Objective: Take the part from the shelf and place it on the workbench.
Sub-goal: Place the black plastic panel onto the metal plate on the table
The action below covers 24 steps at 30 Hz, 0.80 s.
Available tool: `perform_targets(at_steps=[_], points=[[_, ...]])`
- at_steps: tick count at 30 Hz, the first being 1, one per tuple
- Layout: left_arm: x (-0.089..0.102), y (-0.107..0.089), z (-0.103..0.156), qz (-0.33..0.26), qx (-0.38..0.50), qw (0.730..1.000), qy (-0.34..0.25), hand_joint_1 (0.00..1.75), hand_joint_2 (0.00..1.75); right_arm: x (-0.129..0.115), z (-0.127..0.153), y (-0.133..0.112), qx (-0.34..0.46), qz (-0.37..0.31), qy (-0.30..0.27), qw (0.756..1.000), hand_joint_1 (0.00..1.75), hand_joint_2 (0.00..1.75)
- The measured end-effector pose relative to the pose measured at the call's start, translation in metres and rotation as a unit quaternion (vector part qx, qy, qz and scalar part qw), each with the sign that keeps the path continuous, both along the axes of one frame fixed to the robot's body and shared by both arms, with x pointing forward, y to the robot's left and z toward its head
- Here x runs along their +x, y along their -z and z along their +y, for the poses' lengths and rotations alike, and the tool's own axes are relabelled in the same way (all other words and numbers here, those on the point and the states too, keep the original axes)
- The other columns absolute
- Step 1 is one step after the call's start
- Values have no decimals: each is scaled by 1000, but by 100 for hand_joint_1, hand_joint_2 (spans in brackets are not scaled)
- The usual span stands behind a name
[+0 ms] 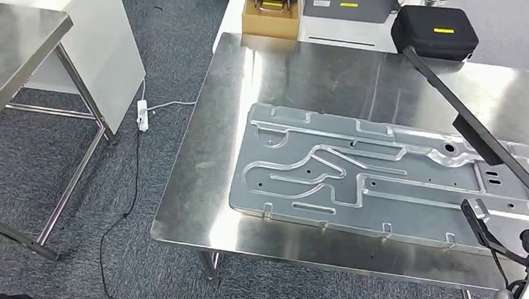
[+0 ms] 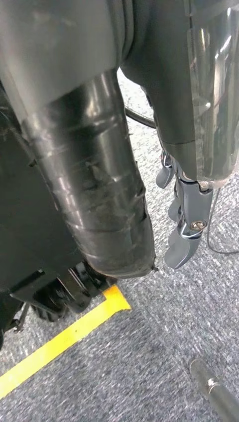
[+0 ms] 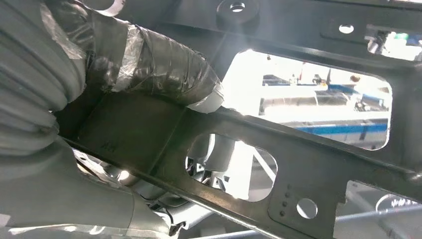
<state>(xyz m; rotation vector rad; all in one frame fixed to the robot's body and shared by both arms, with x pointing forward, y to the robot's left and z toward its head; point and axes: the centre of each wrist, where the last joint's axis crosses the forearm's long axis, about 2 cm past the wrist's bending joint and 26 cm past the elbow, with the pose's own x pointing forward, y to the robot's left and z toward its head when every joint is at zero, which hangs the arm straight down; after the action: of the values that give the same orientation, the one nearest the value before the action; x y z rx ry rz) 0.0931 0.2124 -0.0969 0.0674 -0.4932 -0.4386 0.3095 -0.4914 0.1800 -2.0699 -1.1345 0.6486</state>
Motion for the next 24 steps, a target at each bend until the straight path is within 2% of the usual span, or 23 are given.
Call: perform_targets(at_steps=[1,3,5,7,11,20,24], points=[[0,0,0,0,0,1000,0,0,0,-2,-2,6,2,8,6,1000,134,175],[0,0,0,0,1,1000,0,0,0,-6,-4,17,7,26,16,1000,57,175],[1,0,-1,-1,0,1000,-1,0,0,-9,-5,26,10,41,27,999,0,175],[2,-1,-1,-2,-1,1000,-2,0,0,-11,-5,35,13,55,36,998,0,175],[1,0,-2,0,-2,1000,-3,0,0,-16,-1,54,9,90,36,995,0,0],[1,-1,-1,-2,-1,1000,-7,0,0,-17,3,64,-5,103,5,995,0,0],[-1,0,-1,-1,-2,1000,-12,0,0,-19,9,64,5,106,-40,994,0,0]])
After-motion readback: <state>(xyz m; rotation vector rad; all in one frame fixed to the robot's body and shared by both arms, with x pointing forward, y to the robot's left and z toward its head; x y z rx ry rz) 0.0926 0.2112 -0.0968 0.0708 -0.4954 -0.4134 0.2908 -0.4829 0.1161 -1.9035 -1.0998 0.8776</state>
